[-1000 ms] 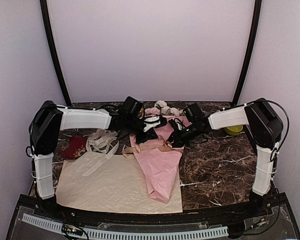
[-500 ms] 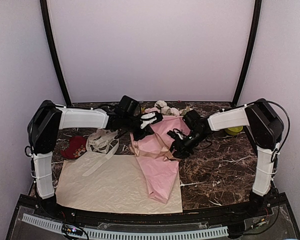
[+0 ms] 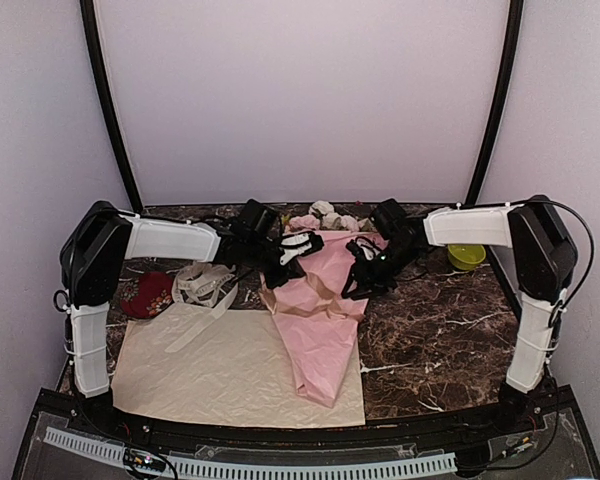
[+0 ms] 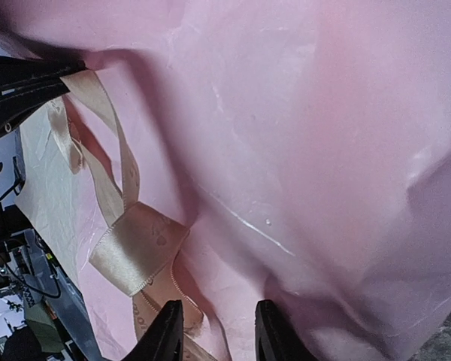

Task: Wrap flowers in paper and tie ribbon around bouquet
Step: Cross the ribbon over the folded bouquet.

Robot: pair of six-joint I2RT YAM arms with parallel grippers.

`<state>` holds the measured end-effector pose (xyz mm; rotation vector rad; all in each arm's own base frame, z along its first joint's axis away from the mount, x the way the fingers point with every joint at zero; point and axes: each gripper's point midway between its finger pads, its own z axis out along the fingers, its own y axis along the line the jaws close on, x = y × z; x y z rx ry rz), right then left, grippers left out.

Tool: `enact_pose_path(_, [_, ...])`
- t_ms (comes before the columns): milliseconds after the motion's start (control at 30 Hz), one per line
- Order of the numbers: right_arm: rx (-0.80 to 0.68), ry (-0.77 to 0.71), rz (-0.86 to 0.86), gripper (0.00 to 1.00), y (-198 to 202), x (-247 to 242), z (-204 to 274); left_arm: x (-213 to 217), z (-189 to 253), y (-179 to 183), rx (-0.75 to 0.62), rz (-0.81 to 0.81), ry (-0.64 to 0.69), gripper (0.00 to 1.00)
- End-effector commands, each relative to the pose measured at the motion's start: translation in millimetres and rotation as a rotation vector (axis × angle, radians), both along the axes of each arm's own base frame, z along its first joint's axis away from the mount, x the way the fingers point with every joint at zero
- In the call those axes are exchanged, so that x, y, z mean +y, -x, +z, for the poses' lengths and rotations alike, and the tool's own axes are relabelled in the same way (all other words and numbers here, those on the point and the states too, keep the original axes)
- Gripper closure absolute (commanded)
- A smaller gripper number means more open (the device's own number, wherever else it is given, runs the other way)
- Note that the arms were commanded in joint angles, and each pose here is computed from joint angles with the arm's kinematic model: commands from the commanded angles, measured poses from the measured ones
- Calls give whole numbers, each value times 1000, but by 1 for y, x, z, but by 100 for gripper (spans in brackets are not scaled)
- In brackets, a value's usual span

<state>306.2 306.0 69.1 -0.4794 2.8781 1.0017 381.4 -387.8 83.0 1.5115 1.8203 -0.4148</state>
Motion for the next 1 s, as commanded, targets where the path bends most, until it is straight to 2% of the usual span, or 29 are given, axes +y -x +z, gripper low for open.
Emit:
enact_pose_path(0, [-127, -16, -41, 70, -20, -1, 37, 5, -8, 4, 20, 0, -13, 100])
enact_pose_path(67, [-143, -24, -35, 74, -18, -2, 41, 4, -8, 4, 18, -2, -14, 100])
enact_pose_path(133, [-155, -26, -28, 83, -12, -3, 43, 5, -10, 3, 20, 0, -16, 100])
enact_pose_path(200, [-184, -48, -14, 88, -3, 1, 48, 4, -10, 3, 20, 1, -17, 100])
enact_pose_path(367, [-287, -196, 3, 89, 21, 24, 71, 5, -12, 3, 25, 5, -16, 100])
enact_pose_path(500, [-276, -307, 10, 89, 43, 43, 70, 4, -14, 4, 35, 5, -14, 100])
enact_pose_path(633, [-248, -259, -25, 90, 52, 40, 47, 4, -15, 5, 41, 3, -15, 100])
enact_pose_path(767, [-248, -147, -102, 90, 47, 21, 19, 4, -15, 5, 44, 5, -13, 100])
enact_pose_path(967, [-306, -52, -143, 84, 31, 11, 12, 4, -15, 5, 47, 3, -15, 100])
